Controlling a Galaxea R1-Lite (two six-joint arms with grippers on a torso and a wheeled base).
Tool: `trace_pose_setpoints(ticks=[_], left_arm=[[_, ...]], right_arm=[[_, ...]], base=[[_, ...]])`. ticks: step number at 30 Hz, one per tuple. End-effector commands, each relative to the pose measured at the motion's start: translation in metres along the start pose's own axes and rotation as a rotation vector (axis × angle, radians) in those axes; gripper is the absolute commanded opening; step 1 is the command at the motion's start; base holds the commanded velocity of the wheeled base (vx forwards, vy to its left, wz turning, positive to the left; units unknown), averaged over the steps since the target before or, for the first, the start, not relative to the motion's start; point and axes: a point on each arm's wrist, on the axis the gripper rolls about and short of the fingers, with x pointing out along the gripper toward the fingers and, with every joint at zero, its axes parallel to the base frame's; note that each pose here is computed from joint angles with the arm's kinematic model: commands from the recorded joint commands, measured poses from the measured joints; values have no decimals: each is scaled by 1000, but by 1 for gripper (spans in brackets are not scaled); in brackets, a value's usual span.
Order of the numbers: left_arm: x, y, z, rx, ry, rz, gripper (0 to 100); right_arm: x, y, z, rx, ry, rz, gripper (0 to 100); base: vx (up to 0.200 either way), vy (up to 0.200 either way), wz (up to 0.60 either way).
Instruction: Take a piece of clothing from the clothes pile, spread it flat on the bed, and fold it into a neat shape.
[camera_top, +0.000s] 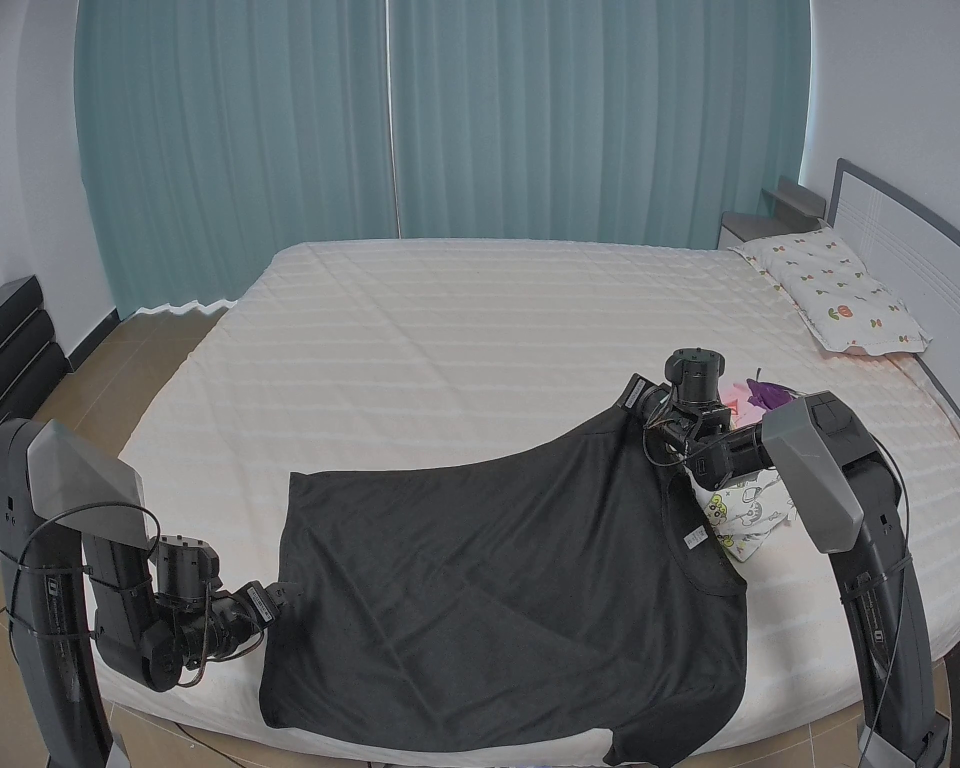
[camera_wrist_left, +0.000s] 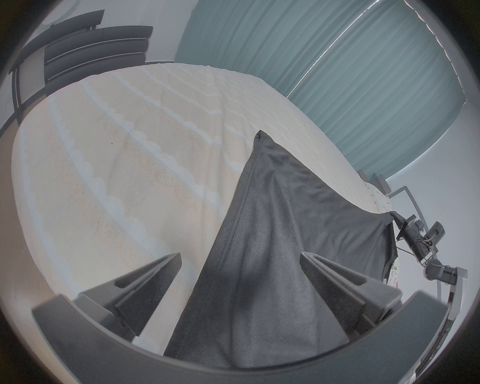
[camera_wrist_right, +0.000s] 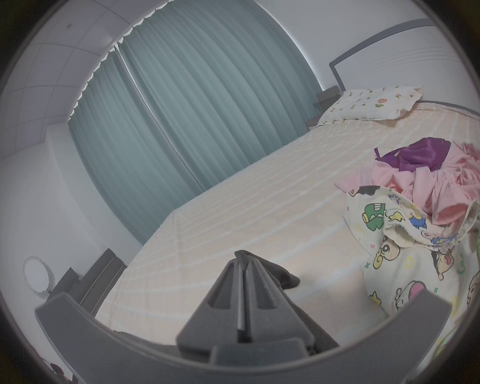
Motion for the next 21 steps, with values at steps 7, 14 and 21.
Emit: trace_pose_setpoints(ticks=[7,14,21], left_arm=[[1,0,0,-2,0,0,100],[2,0,-2,2,6,0,100],[3,1,-3,3,12,3,100]], right_arm=[[8,-31,-26,-10,67,-74,100],[5,-39,-15,-3,63,-97,100],[-4,-46,-24,-12,130,-122,100]], base=[[0,0,0],[0,0,0],[0,0,0]])
